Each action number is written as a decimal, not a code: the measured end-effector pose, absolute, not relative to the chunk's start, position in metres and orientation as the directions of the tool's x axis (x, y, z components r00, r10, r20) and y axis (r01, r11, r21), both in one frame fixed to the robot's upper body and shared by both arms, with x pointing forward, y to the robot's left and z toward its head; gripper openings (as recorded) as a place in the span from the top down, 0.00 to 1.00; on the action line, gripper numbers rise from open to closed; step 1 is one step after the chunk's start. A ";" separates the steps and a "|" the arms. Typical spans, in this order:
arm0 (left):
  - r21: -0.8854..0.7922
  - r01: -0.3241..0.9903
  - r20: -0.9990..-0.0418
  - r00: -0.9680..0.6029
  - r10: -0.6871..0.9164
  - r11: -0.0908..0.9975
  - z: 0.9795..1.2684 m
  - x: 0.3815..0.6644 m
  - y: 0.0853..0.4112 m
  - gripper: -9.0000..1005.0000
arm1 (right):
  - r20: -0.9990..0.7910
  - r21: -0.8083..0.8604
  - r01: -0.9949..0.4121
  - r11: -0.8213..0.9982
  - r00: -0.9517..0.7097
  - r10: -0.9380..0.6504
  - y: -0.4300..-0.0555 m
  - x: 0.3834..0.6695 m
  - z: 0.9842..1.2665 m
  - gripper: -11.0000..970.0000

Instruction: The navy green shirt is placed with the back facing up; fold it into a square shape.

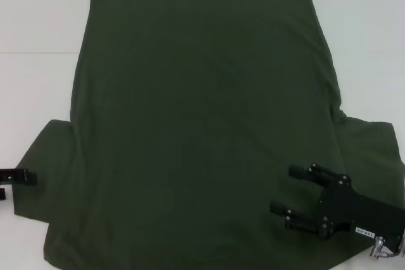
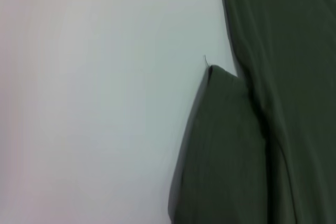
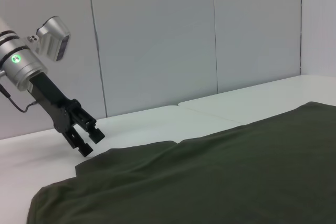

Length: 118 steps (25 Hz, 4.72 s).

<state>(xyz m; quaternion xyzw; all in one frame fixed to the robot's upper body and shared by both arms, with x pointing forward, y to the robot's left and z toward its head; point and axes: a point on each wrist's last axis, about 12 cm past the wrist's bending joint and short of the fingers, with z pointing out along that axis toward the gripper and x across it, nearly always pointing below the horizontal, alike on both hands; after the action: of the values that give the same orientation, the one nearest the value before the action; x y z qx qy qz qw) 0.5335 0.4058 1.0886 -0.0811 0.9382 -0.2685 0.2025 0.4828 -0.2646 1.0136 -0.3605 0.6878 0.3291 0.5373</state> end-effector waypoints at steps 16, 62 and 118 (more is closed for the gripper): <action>-0.540 -0.039 -0.330 -0.909 -0.254 0.841 1.082 0.531 0.403 0.06 | -0.976 0.070 -0.850 0.522 -0.167 -0.142 -0.265 0.480 1.013 0.12; -0.554 -0.019 -0.323 -0.916 -0.236 0.832 1.073 0.542 0.382 0.20 | -0.980 0.074 -0.855 0.513 -0.159 -0.123 -0.266 0.478 1.015 0.12; -0.533 0.012 -0.376 -0.899 -0.224 0.846 1.137 0.576 0.400 0.99 | -0.984 0.076 -0.860 0.505 -0.148 -0.103 -0.265 0.478 1.018 0.12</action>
<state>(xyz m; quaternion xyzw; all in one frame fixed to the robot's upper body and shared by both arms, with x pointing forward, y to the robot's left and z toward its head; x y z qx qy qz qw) 0.5758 0.4000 1.1367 -0.0565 0.9358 -0.2719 0.2171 0.4777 -0.2654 1.0178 -0.3572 0.6739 0.3460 0.5463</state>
